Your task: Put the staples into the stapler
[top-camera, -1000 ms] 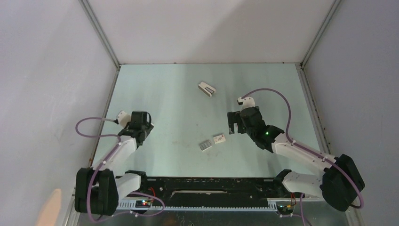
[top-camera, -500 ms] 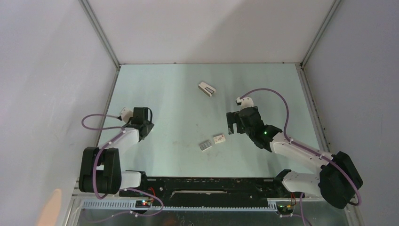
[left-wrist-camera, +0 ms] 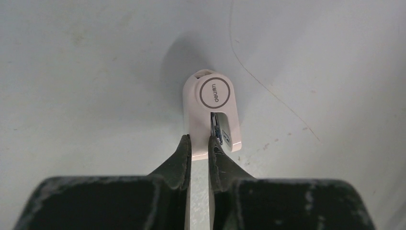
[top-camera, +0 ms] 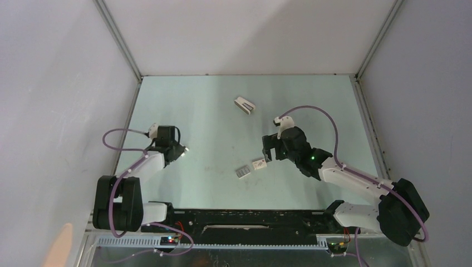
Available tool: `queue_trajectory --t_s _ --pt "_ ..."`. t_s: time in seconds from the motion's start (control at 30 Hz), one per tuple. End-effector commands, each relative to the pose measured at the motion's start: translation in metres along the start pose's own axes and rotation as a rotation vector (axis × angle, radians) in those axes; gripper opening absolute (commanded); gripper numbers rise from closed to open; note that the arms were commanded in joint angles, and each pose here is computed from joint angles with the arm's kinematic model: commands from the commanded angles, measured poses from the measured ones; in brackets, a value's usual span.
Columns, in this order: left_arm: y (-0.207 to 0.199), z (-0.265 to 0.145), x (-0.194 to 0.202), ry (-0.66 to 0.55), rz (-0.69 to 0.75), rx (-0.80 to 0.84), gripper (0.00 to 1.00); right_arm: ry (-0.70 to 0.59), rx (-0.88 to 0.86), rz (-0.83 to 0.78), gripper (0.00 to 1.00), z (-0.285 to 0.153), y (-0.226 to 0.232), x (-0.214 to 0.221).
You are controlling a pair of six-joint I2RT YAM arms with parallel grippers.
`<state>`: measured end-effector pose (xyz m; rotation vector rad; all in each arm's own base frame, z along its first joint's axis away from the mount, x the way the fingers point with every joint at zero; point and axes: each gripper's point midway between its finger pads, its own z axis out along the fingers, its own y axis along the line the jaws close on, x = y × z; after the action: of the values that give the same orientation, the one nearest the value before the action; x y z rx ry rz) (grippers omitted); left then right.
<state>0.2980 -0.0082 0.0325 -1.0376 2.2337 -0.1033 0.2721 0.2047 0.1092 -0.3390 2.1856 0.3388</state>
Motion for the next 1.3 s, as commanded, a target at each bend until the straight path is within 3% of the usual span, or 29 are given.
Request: queue_trajectory --t_s 0.0,0.17,0.53,0.9,1.27 --pt "-0.028 -0.013 0.025 0.073 0.146 0.148 0.07 -0.025 -0.158 0.007 0.97 0.002 0.035 -0.011" --pt "-0.063 -0.03 0.059 0.127 0.278 0.275 0.07 0.017 -0.186 -0.023 0.96 0.013 0.06 -0.014" --pt "-0.123 -0.047 0.118 0.209 0.413 0.412 0.12 0.094 -0.213 -0.109 0.89 0.061 0.114 -0.011" --pt "-0.116 -0.063 0.112 0.179 0.395 0.458 0.39 0.125 -0.246 -0.163 0.77 0.094 0.142 0.002" --pt "-0.097 -0.079 0.094 0.097 0.362 0.459 0.48 0.108 -0.281 -0.213 0.62 0.119 0.16 0.0"
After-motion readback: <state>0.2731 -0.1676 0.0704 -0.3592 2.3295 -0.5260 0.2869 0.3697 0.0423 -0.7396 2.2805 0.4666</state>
